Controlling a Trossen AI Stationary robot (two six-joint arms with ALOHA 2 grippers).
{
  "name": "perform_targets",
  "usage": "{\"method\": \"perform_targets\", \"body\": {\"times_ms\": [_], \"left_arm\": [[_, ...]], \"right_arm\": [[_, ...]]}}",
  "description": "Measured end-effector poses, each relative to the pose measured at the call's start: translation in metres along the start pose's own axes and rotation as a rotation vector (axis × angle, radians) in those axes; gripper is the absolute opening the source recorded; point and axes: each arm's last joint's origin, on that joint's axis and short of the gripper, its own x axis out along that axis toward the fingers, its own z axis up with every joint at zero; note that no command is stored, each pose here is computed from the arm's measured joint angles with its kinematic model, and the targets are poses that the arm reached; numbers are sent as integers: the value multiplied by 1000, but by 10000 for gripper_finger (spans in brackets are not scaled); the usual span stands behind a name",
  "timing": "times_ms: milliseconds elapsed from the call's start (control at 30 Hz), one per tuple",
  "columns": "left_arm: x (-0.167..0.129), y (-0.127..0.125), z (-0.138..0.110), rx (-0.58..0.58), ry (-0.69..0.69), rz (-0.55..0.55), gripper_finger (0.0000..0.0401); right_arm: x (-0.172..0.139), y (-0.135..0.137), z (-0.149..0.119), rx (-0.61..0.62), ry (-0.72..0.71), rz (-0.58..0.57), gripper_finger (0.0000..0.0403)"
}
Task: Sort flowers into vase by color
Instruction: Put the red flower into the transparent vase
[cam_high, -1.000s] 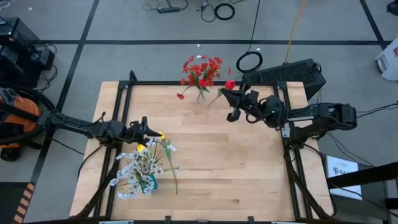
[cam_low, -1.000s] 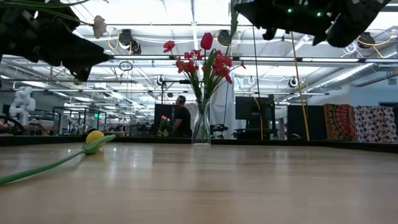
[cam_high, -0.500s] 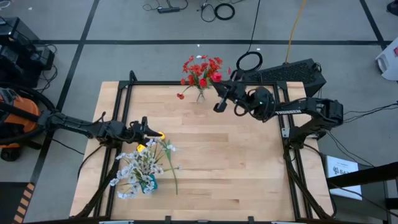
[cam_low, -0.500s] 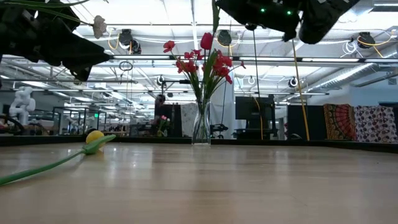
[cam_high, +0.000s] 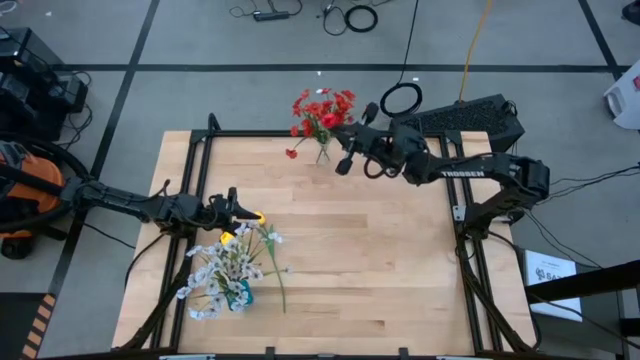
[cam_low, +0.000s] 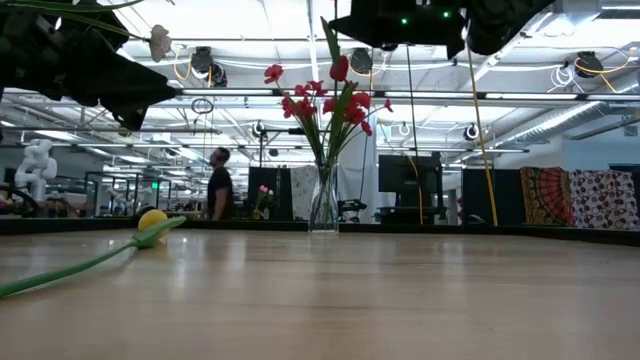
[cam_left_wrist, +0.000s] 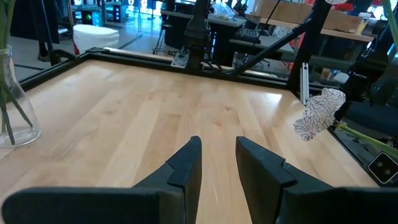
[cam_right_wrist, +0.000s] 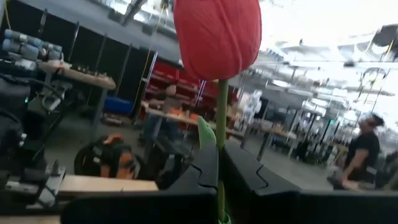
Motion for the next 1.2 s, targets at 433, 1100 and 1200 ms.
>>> {"method": "perform_targets", "body": {"times_ms": [433, 1100, 1200], "left_arm": [[0, 0, 0, 0, 0, 0, 105], [0, 0, 0, -2, 0, -1, 105], [0, 0, 0, -1, 0, 0, 105]], "right_arm": [[12, -1, -40, 115, 67, -26, 0], [21, -3, -105, 326, 235, -74, 17], [20, -2, -108, 330, 265, -68, 35]]}}
